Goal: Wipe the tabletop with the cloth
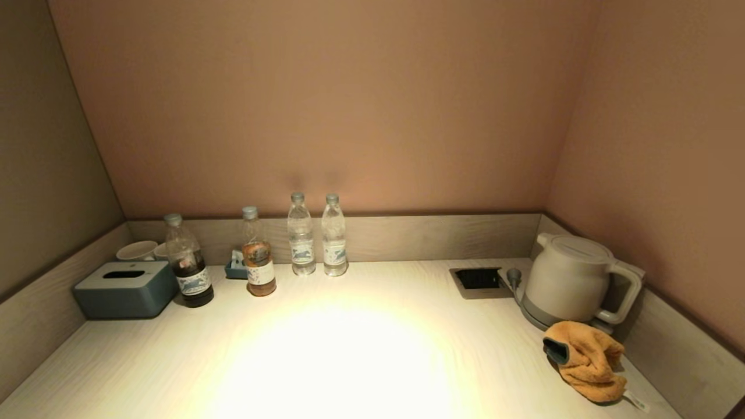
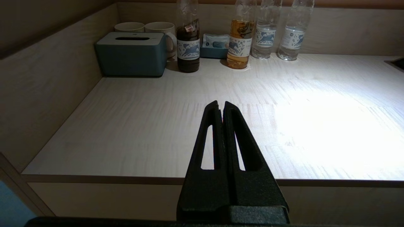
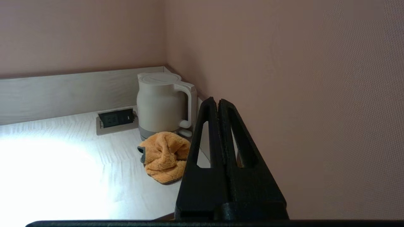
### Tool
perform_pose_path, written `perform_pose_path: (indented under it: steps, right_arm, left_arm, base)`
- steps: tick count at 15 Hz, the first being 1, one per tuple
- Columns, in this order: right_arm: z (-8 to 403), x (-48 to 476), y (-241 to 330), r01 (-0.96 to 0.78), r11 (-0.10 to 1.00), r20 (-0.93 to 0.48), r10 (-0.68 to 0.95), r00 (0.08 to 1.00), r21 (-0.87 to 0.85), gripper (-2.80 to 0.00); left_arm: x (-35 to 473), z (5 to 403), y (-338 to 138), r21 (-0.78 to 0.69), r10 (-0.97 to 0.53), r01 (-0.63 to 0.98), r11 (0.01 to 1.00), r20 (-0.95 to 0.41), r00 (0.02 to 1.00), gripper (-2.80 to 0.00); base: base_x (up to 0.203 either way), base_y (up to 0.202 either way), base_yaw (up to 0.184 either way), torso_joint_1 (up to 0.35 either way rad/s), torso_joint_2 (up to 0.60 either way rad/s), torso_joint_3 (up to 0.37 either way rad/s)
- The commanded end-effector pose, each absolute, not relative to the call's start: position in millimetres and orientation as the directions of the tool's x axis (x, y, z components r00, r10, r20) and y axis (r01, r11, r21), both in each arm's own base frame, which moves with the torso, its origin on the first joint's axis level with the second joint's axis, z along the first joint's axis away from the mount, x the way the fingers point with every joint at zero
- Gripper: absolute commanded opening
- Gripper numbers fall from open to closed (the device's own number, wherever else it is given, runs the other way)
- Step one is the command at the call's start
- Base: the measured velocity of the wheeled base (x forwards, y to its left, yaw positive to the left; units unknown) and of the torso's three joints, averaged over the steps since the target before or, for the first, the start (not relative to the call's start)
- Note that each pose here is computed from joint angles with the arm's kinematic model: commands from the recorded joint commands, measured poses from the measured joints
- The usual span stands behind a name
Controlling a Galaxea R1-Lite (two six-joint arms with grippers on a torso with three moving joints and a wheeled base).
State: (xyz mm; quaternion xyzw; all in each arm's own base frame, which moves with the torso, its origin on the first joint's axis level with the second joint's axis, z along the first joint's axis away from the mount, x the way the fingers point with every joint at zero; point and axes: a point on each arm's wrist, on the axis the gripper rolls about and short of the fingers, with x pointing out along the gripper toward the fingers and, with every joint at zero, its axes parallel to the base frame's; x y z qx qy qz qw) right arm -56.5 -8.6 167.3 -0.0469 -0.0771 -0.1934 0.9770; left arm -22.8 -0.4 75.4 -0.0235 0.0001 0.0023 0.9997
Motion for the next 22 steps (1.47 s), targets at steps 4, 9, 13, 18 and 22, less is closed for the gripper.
perform_pose_path:
  steps: [4, 9, 13, 18, 22]
  right_arm:
    - [155.2, -63.6, -7.4, 0.335, 0.94, 0.22, -0.316, 0.923, -0.059, -2.8]
    - [131.0, -45.4, -3.5, 0.171, 0.978, 0.183, -0.147, 0.972, -0.122, -2.8]
    - [110.1, -33.1, -3.0, 0.149, 0.977, 0.159, -0.125, 0.979, -0.15, -2.8]
    - [94.4, -26.9, -2.5, 0.121, 0.979, 0.108, -0.104, 0.989, -0.162, -2.8]
    - [89.0, -25.3, -1.9, 0.093, 0.982, 0.087, -0.08, 0.993, -0.165, -2.8]
  left_arm:
    - [-22.7, 75.5, -0.4, -0.048, 0.005, -0.005, 0.999, -0.002, 1.0, -2.8]
    - [-22.7, 75.5, -0.4, -0.048, 0.005, -0.005, 0.999, -0.002, 1.0, -2.8]
    - [-22.7, 75.5, -0.4, -0.048, 0.005, -0.005, 0.999, -0.002, 1.0, -2.8]
    - [-22.7, 75.5, -0.4, -0.048, 0.005, -0.005, 0.999, -0.002, 1.0, -2.8]
    - [-22.7, 75.5, -0.4, -0.048, 0.005, -0.005, 0.999, -0.002, 1.0, -2.8]
  base:
    - [0.0, 0.0, 0.0, 0.0, 0.0, 0.0]
    - [0.0, 0.0, 0.0, 0.0, 0.0, 0.0]
    - [0.0, 0.0, 0.0, 0.0, 0.0, 0.0]
    - [0.0, 0.0, 0.0, 0.0, 0.0, 0.0]
    - [0.0, 0.0, 0.0, 0.0, 0.0, 0.0]
